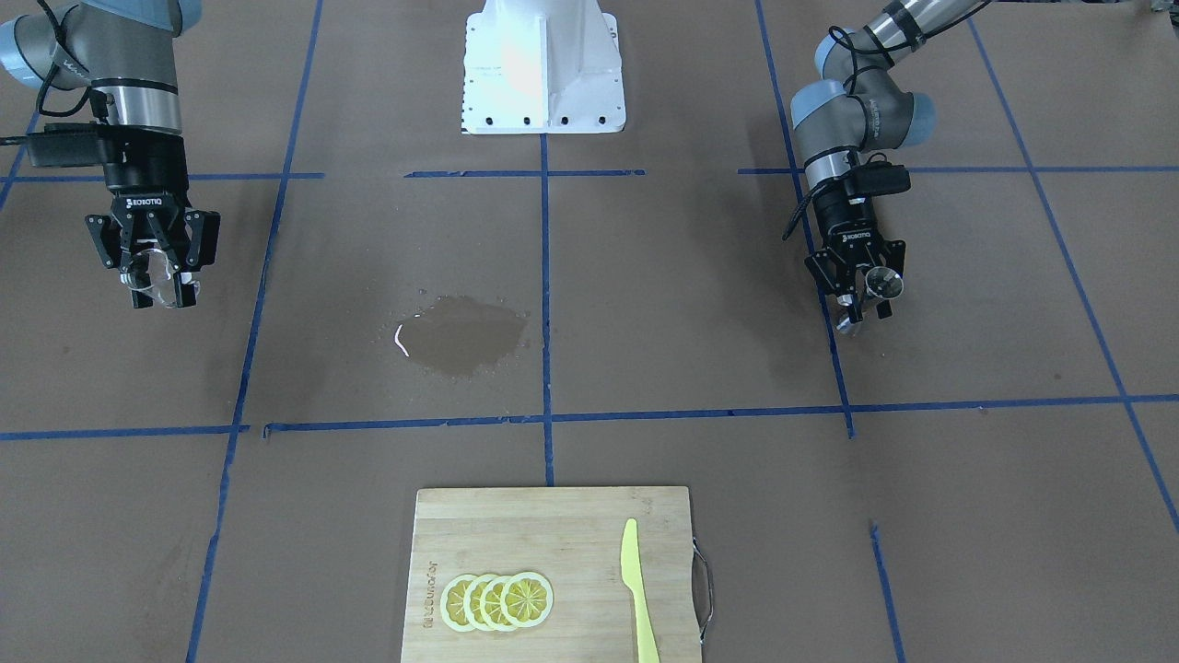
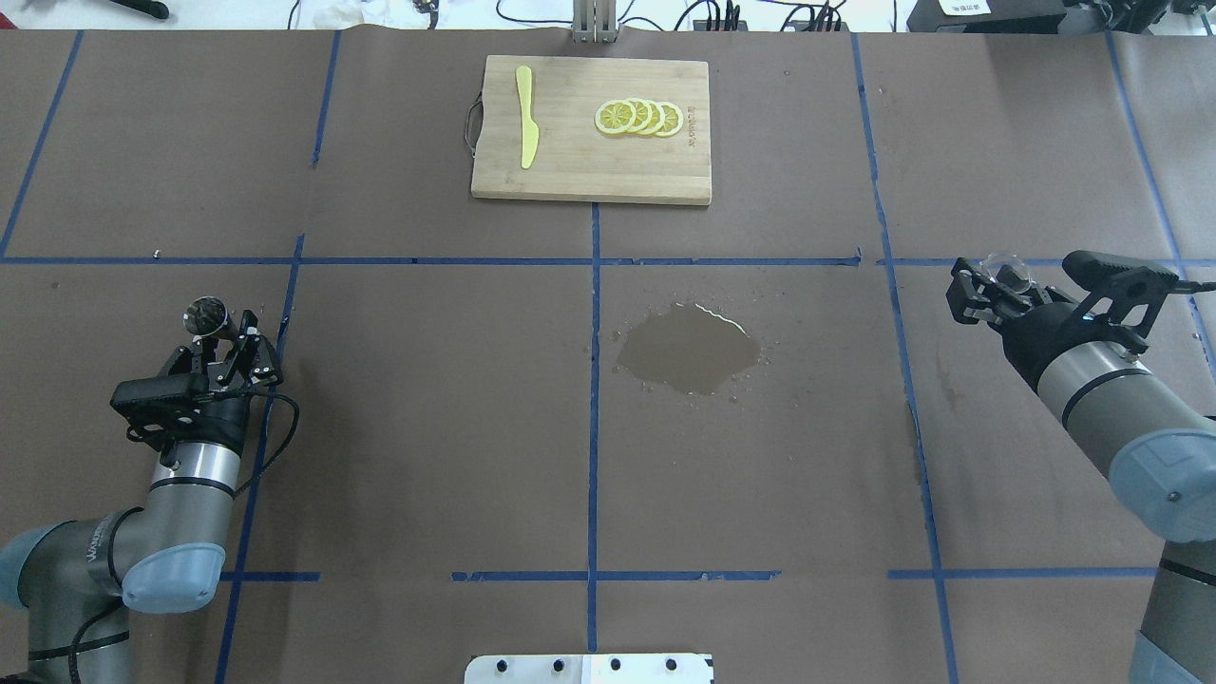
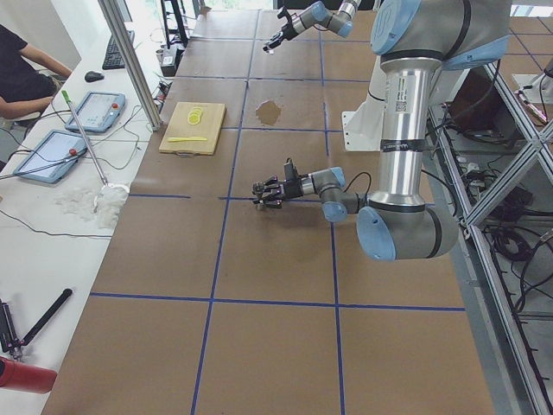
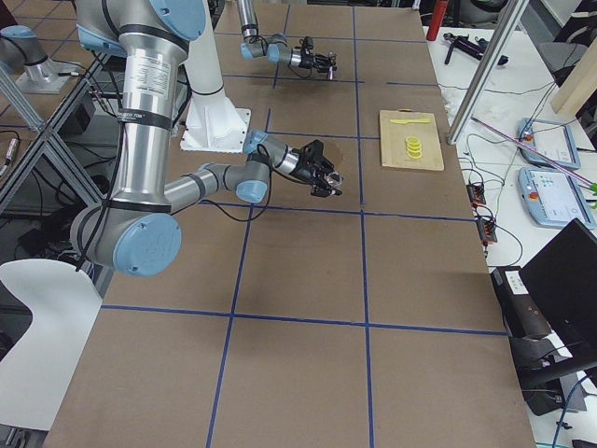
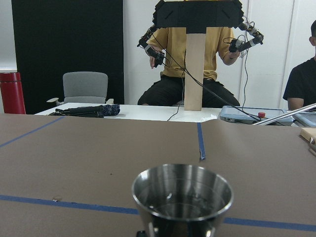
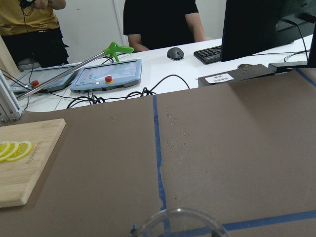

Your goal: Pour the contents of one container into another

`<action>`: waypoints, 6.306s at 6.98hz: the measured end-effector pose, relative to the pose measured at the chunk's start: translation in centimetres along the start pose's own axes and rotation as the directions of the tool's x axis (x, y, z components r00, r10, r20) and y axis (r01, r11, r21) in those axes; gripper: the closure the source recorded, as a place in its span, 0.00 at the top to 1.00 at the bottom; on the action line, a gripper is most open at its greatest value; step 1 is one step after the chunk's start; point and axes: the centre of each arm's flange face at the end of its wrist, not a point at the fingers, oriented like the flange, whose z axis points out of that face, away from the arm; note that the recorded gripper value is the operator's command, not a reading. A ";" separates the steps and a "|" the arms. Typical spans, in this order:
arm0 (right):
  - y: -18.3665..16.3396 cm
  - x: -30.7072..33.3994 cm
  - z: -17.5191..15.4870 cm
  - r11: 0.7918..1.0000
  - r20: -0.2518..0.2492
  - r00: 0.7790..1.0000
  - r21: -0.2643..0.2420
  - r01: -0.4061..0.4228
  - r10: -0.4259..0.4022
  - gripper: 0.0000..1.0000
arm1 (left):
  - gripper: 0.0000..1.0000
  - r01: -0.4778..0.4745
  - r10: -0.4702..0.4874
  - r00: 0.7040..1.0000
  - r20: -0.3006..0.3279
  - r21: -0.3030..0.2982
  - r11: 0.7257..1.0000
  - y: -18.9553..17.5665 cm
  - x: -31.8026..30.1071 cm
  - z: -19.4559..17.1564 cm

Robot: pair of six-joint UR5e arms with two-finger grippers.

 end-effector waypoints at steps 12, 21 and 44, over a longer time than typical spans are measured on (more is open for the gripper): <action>8.9 6.6 3.9 0.995 -0.010 1.000 0.099 0.009 -0.008 0.00 | 1.00 -0.075 -0.020 0.979 -0.201 -0.456 0.887 -8.3 -0.8 -10.1; 15.6 4.8 2.1 0.985 0.035 0.989 0.107 0.139 -0.143 1.00 | 1.00 -0.086 -0.045 0.969 -0.242 -0.505 0.859 -11.8 -0.7 -11.8; -14.7 13.8 -6.7 0.536 0.253 0.895 -0.728 0.426 -0.368 1.00 | 1.00 -0.514 0.154 0.822 -0.548 -0.600 0.613 -30.2 -7.6 -2.4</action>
